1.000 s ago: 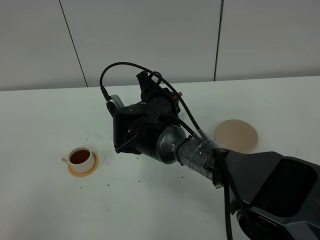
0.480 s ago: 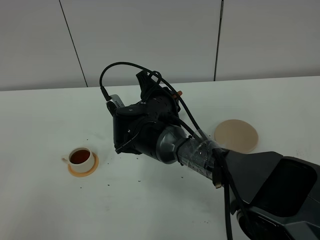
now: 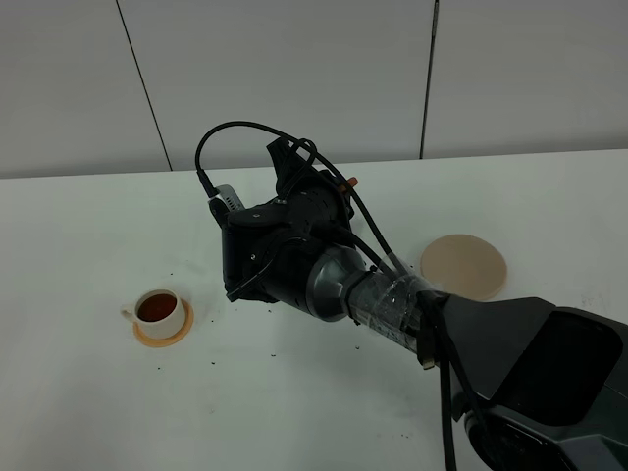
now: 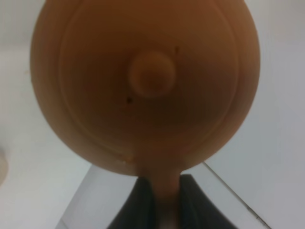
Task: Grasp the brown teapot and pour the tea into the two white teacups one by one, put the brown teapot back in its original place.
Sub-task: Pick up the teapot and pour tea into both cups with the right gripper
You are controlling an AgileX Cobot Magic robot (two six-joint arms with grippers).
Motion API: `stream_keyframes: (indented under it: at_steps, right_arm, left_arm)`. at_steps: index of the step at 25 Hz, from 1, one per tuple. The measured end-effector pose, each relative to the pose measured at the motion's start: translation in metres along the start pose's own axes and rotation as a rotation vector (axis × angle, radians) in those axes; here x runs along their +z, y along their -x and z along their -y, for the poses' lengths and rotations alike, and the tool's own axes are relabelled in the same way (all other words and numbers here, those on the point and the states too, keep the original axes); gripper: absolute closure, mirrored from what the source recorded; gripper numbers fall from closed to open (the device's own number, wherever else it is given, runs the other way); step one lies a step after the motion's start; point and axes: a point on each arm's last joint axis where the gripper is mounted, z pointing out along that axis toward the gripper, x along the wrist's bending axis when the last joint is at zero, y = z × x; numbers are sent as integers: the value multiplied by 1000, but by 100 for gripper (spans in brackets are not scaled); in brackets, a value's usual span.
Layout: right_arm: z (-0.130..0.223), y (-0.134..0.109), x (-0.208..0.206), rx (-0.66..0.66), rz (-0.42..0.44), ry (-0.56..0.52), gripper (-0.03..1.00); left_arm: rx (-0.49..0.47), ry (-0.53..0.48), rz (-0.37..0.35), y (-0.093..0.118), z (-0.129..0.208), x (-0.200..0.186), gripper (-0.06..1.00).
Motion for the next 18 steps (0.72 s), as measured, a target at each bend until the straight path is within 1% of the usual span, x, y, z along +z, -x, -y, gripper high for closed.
stream_keyframes:
  at_steps: [18]
  right_arm:
    - [0, 0, 0, 0, 0, 1, 88]
  left_arm:
    - [-1, 0, 0, 0, 0, 0, 41]
